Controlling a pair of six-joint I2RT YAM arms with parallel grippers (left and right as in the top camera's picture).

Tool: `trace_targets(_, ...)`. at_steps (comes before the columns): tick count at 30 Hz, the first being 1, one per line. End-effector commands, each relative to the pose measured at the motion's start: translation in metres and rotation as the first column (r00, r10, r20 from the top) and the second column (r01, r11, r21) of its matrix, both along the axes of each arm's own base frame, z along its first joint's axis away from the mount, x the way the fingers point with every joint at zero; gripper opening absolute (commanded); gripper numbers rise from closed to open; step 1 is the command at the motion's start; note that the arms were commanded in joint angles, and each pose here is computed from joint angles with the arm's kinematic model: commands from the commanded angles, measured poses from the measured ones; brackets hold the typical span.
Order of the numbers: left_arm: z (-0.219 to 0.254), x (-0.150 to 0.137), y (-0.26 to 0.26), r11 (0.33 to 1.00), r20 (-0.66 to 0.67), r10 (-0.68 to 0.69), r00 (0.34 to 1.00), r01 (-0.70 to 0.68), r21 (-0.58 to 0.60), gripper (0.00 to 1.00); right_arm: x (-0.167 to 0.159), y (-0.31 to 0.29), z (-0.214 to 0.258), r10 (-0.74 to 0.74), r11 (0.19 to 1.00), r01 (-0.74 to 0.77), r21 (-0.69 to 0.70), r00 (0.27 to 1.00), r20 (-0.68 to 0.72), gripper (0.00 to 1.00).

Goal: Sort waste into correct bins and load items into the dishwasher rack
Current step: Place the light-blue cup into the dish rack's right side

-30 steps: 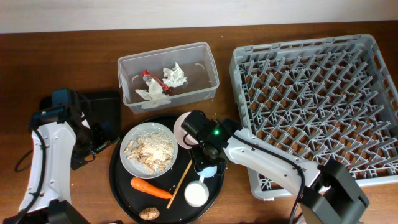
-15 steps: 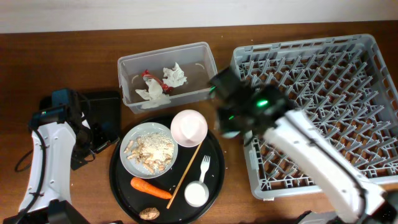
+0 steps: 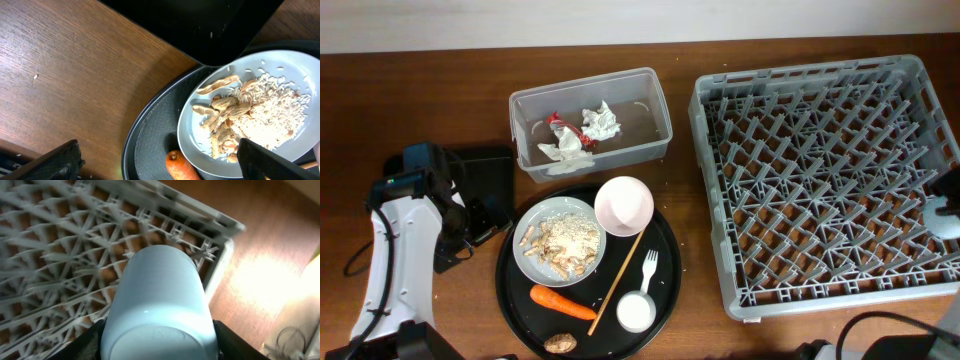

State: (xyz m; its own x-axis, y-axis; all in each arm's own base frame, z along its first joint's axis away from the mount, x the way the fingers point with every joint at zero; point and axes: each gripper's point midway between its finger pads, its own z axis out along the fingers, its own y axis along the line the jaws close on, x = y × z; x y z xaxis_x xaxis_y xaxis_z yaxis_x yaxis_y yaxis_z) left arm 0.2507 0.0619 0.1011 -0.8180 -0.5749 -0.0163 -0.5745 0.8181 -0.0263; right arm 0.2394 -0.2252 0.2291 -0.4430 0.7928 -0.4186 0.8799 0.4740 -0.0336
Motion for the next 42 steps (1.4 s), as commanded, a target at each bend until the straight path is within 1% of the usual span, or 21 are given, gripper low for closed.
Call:
trace_targets(1, 0.001, 0.0, 0.001, 1.0, 0.007, -0.012, 1.0, 0.012, 0.002, 0.99, -0.012, -0.004, -0.032, -0.04, 0.995, 0.039, 0.09, 0.999, 0.019, 0.57)
trace_targets(4, 0.001, 0.0, 0.001, 1.0, 0.007, -0.012, 1.0, 0.012, 0.002, 0.99, -0.01, -0.005, -0.068, -0.046, 0.992, 0.042, 0.12, 0.998, 0.032, 0.57)
trace_targets(8, 0.001, 0.0, 0.001, 1.0, 0.007, -0.012, 1.0, 0.012, 0.002, 0.99, -0.007, -0.009, -0.087, -0.046, 0.993, 0.041, 0.109, 0.998, 0.044, 0.57)
trace_targets(14, 0.001, 0.0, 0.001, 1.0, 0.007, -0.012, 1.0, 0.012, 0.002, 0.99, 0.008, -0.016, -0.08, -0.035, 0.996, 0.026, 0.081, 0.993, 0.11, 0.57)
trace_targets(19, 0.001, 0.0, 0.001, 1.0, 0.007, -0.012, 1.0, 0.012, 0.002, 0.99, 0.015, -0.025, -0.06, -0.033, 0.999, 0.027, 0.043, 0.989, 0.146, 0.57)
trace_targets(26, 0.001, 0.0, 0.001, 1.0, 0.007, -0.012, 1.0, 0.012, 0.002, 0.99, 0.007, -0.035, -0.057, -0.062, 0.998, 0.064, -0.016, 0.992, 0.107, 0.57)
trace_targets(29, 0.001, 0.0, 0.001, 1.0, 0.007, -0.012, 1.0, 0.012, 0.002, 0.99, 0.005, -0.035, -0.057, -0.068, 0.997, 0.07, -0.017, 0.993, 0.098, 0.57)
trace_targets(31, 0.001, 0.0, 0.001, 1.0, 0.007, -0.012, 1.0, 0.012, 0.002, 0.99, -0.002, -0.034, -0.068, -0.078, 0.997, 0.079, -0.014, 0.995, 0.064, 0.57)
trace_targets(35, 0.001, -0.001, 0.001, 1.0, 0.007, -0.012, 1.0, 0.012, 0.002, 0.99, 0.001, -0.032, -0.098, -0.072, 0.996, 0.072, 0.048, 0.997, 0.015, 0.57)
trace_targets(36, 0.001, -0.001, 0.001, 1.0, 0.007, -0.012, 1.0, 0.012, 0.002, 0.99, 0.002, -0.031, -0.102, -0.07, 0.996, 0.069, 0.063, 0.998, 0.01, 0.58)
trace_targets(37, 0.001, -0.001, 0.001, 1.0, 0.007, -0.012, 1.0, 0.012, 0.002, 0.99, 0.003, -0.031, -0.103, -0.068, 0.995, 0.067, 0.068, 0.998, 0.012, 0.71)
trace_targets(39, 0.001, -0.001, 0.001, 1.0, 0.007, -0.012, 1.0, 0.012, 0.002, 0.99, 0.004, -0.031, -0.102, -0.066, 0.996, 0.065, 0.068, 0.998, 0.017, 0.9)
trace_targets(41, 0.001, -0.001, 0.001, 1.0, 0.007, -0.012, 1.0, 0.012, 0.002, 0.99, 0.01, -0.027, -0.102, -0.051, 0.995, 0.047, 0.092, 0.998, 0.048, 0.93)
trace_targets(42, 0.001, -0.001, 0.001, 1.0, 0.007, -0.012, 1.0, 0.012, 0.002, 0.99, 0.016, -0.022, -0.1, -0.027, 0.993, 0.018, 0.114, 0.997, 0.075, 0.93)
